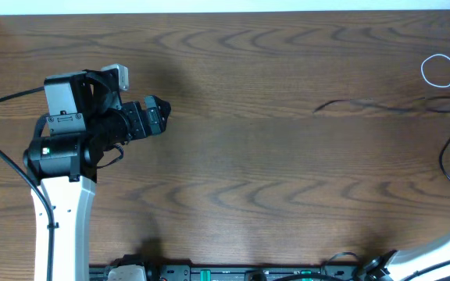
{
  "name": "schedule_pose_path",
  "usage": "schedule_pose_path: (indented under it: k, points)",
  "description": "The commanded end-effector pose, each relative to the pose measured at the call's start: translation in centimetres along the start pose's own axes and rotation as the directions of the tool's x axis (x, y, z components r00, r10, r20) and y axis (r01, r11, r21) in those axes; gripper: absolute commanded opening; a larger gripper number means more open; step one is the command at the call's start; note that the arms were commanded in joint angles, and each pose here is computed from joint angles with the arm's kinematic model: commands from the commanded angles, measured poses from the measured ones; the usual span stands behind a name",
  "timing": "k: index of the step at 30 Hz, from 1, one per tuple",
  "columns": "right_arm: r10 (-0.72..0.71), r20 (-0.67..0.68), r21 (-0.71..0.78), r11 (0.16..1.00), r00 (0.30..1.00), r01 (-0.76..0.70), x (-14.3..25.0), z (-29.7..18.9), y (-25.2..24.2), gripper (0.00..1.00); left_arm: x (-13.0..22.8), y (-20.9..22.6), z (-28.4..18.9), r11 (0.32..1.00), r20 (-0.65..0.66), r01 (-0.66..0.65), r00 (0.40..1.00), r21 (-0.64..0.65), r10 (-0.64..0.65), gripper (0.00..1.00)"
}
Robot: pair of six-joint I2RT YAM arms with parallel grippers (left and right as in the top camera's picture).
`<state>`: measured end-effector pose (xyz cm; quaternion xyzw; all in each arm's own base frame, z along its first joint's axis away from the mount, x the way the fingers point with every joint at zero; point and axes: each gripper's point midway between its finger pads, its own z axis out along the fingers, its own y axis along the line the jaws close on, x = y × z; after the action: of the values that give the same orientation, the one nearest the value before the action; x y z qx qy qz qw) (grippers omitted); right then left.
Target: Untangle cables
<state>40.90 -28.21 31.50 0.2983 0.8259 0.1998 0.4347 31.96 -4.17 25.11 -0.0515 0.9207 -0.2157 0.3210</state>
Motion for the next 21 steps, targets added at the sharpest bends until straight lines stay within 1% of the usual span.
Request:
schedule_pose_path:
  k: [1, 5, 9, 14, 20, 21]
  points:
    - [0.022, 0.166, 0.204, 0.977, 0.986, -0.056, -3.8, -5.7, -2.2, 0.01, -0.6, -0.1, -0.4, 1.0, 0.017, 0.0, 1.0, -0.006, 0.0, 0.98]
    - [-0.006, 0.255, 0.336, 0.938, 0.967, -0.083, -5.7, -9.1, -3.8, 0.01, -0.6, -0.1, -0.4, 1.0, 0.017, 0.0, 1.0, -0.006, 0.0, 0.98]
    - [-0.028, 0.262, 0.382, 0.921, 0.965, -0.077, -6.0, -8.9, -3.8, 0.01, -0.6, -0.1, -0.4, 1.0, 0.017, 0.0, 1.0, -0.006, 0.0, 0.98]
    - [-0.079, 0.194, 0.396, 0.918, 0.978, -0.004, -5.2, -5.2, -2.4, 0.01, -0.6, -0.1, -0.4, 1.0, 0.017, 0.001, 1.0, -0.006, -0.001, 0.98]
    - [-0.178, 0.122, 0.411, 0.905, 0.976, 0.114, -4.6, 1.9, -0.3, 0.01, -0.6, -0.1, -0.4, 1.0, 0.017, 0.001, 1.0, -0.006, -0.001, 0.98]
    - [-0.217, 0.092, 0.425, 0.891, 0.972, 0.158, -4.1, 4.7, 0.0, 0.01, -0.6, -0.1, -0.4, 1.0, 0.017, 0.0, 1.0, -0.006, 0.0, 0.98]
